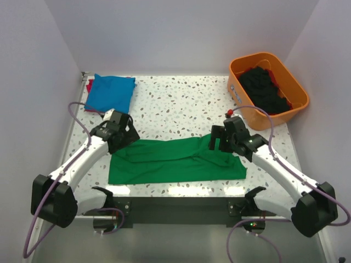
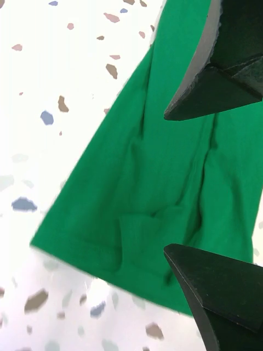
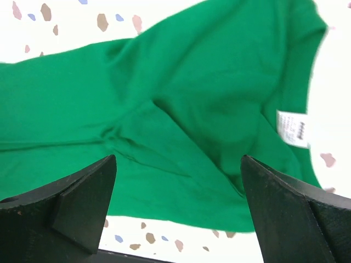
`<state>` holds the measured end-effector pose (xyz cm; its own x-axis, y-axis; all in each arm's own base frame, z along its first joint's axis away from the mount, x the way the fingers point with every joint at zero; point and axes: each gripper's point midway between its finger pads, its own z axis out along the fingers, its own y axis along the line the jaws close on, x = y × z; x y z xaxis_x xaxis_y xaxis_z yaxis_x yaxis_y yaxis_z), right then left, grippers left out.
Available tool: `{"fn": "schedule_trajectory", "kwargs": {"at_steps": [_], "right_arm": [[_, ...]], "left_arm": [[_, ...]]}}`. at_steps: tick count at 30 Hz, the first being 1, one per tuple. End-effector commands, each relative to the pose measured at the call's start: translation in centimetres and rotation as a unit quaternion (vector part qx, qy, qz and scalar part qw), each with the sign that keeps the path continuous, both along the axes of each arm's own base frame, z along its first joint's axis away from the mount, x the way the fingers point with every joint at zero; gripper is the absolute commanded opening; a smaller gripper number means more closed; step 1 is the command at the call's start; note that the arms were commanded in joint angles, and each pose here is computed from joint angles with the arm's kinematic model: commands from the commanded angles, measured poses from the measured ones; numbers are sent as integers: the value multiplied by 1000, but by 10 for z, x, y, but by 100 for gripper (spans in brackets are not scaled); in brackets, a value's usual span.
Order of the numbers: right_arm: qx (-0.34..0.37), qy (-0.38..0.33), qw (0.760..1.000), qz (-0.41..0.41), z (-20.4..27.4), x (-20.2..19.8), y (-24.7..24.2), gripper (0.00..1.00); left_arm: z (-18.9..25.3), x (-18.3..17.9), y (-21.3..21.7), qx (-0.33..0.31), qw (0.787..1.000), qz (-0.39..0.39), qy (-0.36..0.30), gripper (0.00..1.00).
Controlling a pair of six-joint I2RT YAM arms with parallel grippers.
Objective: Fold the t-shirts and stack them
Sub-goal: Fold the tshirt
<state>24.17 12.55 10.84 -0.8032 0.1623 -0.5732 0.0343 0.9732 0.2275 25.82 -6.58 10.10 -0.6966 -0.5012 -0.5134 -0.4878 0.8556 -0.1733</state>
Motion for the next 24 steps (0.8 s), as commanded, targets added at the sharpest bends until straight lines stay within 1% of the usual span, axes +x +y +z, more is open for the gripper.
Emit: {"fn": "schedule_trajectory", "kwargs": {"at_steps": [1, 3, 7, 10, 13, 14, 15, 17, 18, 19, 20, 21, 23, 24], "right_arm": [[38, -8, 999, 28, 3, 23, 29, 99], [41, 7, 999, 31, -9, 25, 34, 99], [14, 44, 999, 24, -44, 28, 32, 99], [4, 69, 997, 20, -65, 23, 30, 99], [-5, 86, 996, 10, -77, 18, 25, 99], [-11, 89, 996, 6, -81, 17, 22, 99], [-16, 89, 996, 3, -82, 17, 20, 99], [-24, 91, 996, -1, -83, 15, 16, 99], [-27, 91, 995, -4, -84, 14, 14, 99], [-34, 89, 995, -7, -84, 14, 11, 99], [-36, 89, 995, -9, -83, 14, 10, 99], [-36, 85, 996, -11, -81, 15, 9, 99], [-37, 83, 996, -15, -80, 15, 9, 99], [-37, 83, 996, -14, -80, 16, 9, 99]], "left_arm": [[-1, 24, -28, -41, 998, -40, -21, 100], [-12, 33, -33, -44, 998, -43, -17, 100], [-32, 41, -39, -46, 998, -43, -1, 100], [-46, 32, -34, -36, 999, -33, 18, 100], [-60, 16, -18, -4, 999, -17, 44, 100], [-63, 6, -5, 25, 998, 0, 61, 100], [-65, -2, 3, 37, 996, 26, 72, 100], [-64, -22, 23, 74, 992, 49, 89, 100], [-63, -28, 31, 79, 990, 80, 87, 100], [-60, -46, 45, 101, 984, 103, 103, 100], [-58, -54, 51, 106, 981, 123, 109, 100], [-55, -60, 58, 104, 975, 163, 106, 100], [-41, -71, 70, 116, 968, 197, 103, 100], [-35, -71, 72, 113, 965, 217, 91, 100]]}}
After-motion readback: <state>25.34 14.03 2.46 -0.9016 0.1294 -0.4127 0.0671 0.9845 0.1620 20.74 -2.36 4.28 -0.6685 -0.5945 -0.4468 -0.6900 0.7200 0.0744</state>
